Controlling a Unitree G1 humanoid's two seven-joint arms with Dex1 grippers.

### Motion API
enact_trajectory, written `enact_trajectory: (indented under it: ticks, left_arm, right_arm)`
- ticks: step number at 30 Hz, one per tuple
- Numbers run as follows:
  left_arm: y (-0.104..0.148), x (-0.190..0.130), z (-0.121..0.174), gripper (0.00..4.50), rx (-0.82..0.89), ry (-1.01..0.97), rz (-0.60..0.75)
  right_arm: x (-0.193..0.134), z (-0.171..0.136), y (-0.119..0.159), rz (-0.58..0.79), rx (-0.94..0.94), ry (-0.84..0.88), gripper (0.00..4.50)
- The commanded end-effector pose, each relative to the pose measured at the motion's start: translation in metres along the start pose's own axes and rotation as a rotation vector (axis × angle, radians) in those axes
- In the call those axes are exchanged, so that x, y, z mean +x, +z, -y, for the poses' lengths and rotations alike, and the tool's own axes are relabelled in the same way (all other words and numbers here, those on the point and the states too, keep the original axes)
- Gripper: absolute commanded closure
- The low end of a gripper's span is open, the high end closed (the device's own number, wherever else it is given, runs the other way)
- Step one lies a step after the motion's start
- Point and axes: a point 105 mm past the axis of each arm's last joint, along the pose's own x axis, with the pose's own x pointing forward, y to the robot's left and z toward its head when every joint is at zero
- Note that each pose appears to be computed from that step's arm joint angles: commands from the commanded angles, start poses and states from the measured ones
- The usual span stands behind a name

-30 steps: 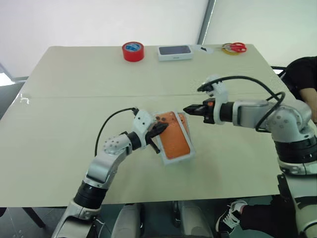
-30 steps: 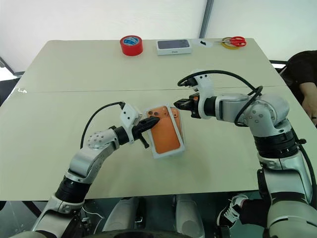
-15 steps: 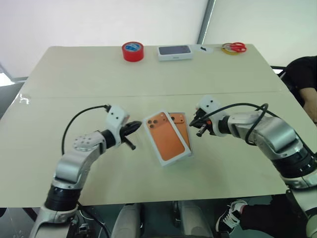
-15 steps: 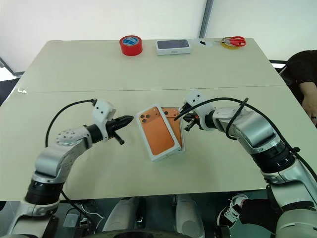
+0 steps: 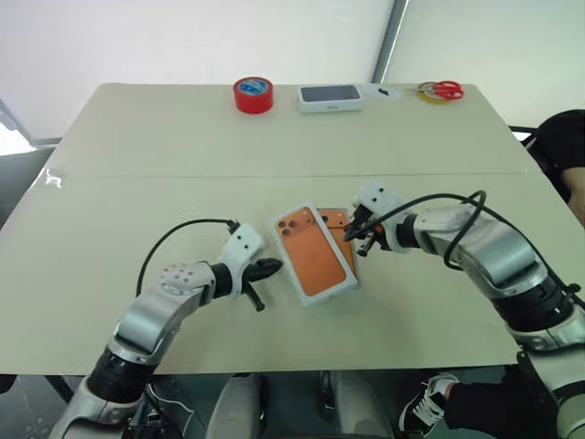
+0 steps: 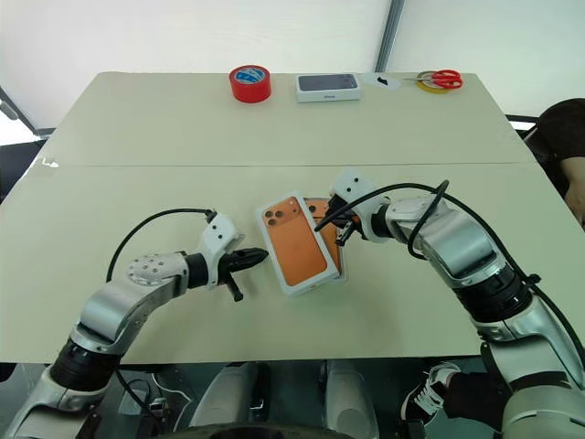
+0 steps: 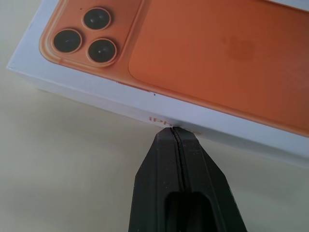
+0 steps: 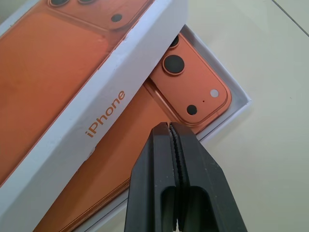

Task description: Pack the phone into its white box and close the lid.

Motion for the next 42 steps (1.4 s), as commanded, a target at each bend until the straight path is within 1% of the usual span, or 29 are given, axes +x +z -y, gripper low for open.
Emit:
enact_trajectory:
  ticks: [1, 6, 12, 17, 22, 26, 30, 35, 42]
  left_arm:
    - [0.008, 0.009, 0.003, 4.5, 0.006, 0.016, 0.024]
    - [0.018, 0.019, 0.006, 4.5, -0.032, 0.016, 0.07]
    - [0.034, 0.023, 0.009, 4.5, -0.074, 0.008, 0.136]
    - [0.038, 0.026, 0.008, 4.5, -0.075, 0.011, 0.147]
    - [0.036, 0.026, 0.003, 4.5, -0.076, 0.029, 0.138]
    - [0.029, 0.019, -0.004, 4.5, -0.087, 0.052, 0.118]
    - [0.013, 0.002, -0.013, 4.5, -0.11, 0.085, 0.078]
    - [0.001, -0.012, -0.018, 4.5, -0.122, 0.107, 0.043]
    - [0.001, -0.017, -0.014, 4.5, -0.137, 0.085, 0.04]
  right_arm:
    - [-0.006, -0.004, 0.012, 0.042, -0.064, -0.003, 4.46]
    - [-0.007, -0.011, 0.014, 0.052, -0.086, 0.023, 4.46]
    - [-0.007, -0.013, 0.013, 0.051, -0.089, 0.028, 4.46]
    - [-0.009, -0.01, 0.011, 0.043, -0.074, 0.015, 4.46]
    - [-0.01, -0.009, 0.008, 0.036, -0.063, 0.005, 4.46]
    - [-0.01, -0.008, 0.008, 0.035, -0.057, -0.003, 4.46]
    - [-0.01, -0.006, 0.008, 0.034, -0.05, -0.017, 4.46]
    - [-0.009, -0.006, 0.009, 0.036, -0.049, -0.017, 4.46]
    - [-0.006, -0.007, 0.011, 0.04, -0.054, -0.009, 4.46]
